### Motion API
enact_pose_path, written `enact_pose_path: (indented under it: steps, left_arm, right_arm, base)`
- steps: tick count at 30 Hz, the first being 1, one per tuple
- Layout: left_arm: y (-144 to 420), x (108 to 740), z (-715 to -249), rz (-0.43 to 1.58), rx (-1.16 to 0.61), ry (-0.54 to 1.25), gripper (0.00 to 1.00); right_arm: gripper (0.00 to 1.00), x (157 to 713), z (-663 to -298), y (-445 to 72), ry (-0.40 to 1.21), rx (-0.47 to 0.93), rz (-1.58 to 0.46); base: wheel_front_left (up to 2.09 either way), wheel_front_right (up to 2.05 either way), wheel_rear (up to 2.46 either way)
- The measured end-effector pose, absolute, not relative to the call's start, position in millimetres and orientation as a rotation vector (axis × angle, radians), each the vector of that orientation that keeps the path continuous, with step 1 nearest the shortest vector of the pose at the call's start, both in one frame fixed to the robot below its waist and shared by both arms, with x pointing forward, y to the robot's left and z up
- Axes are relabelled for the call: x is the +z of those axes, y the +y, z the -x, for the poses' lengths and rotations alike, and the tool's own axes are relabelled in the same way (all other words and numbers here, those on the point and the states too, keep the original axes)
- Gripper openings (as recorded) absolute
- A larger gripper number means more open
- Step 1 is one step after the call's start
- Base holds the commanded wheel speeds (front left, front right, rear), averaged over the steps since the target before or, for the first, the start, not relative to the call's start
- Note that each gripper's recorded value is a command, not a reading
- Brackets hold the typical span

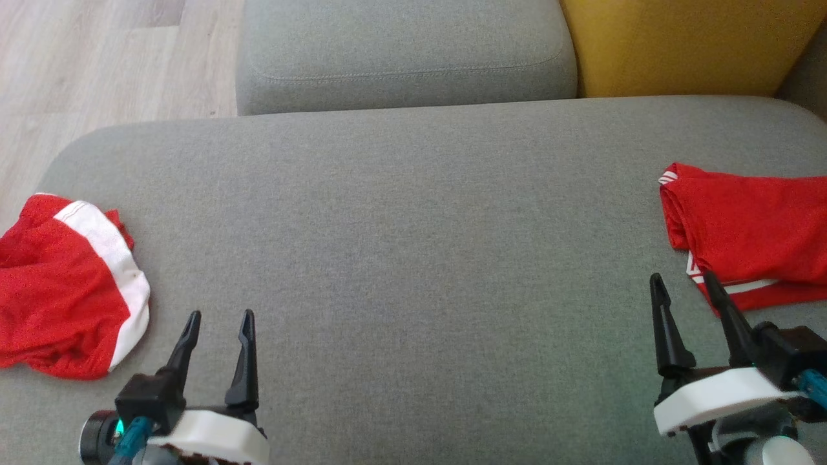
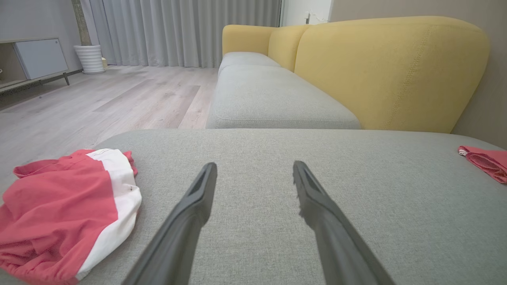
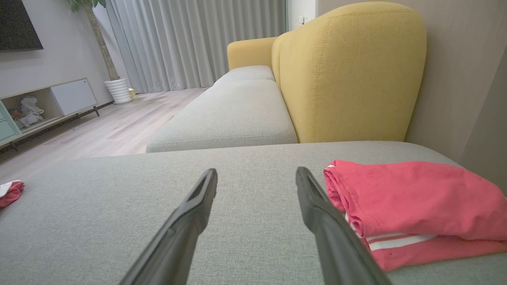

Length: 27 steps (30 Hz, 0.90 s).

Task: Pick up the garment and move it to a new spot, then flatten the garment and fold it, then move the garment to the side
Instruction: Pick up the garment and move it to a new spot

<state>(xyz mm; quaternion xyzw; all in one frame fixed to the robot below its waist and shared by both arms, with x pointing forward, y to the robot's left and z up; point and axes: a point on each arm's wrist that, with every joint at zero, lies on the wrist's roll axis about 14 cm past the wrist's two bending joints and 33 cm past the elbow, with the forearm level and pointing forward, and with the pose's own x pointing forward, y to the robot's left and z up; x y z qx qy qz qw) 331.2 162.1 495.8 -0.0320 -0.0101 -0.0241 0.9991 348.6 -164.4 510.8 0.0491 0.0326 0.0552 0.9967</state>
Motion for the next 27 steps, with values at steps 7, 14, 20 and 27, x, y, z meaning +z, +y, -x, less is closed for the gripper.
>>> enact_pose_path:
  steps: [7, 14, 20, 27]
  left_arm:
    - [159, 495, -331, 0.064, -0.056, -0.017, 1.0]
    - [161, 494, -330, 0.061, -0.047, -0.014, 1.0]
    - [165, 494, -328, 0.067, -0.034, -0.012, 1.0]
    - [189, 499, -321, 0.063, 0.054, -0.032, 1.0]
  right_arm:
    - [1.0, 510, -349, -165, 0.069, 0.109, -0.099]
    - [1.0, 510, -350, -165, 0.073, 0.11, -0.098]
    - [1.0, 510, -352, -161, 0.075, 0.122, -0.097]
    - [1.0, 518, -363, -125, 0.062, 0.233, -0.093]
  base:
    - [0.0, 0.0, 0.0]
    - [0.0, 0.0, 0.0]
    - [0.0, 0.0, 0.0]
    - [0.0, 0.0, 0.0]
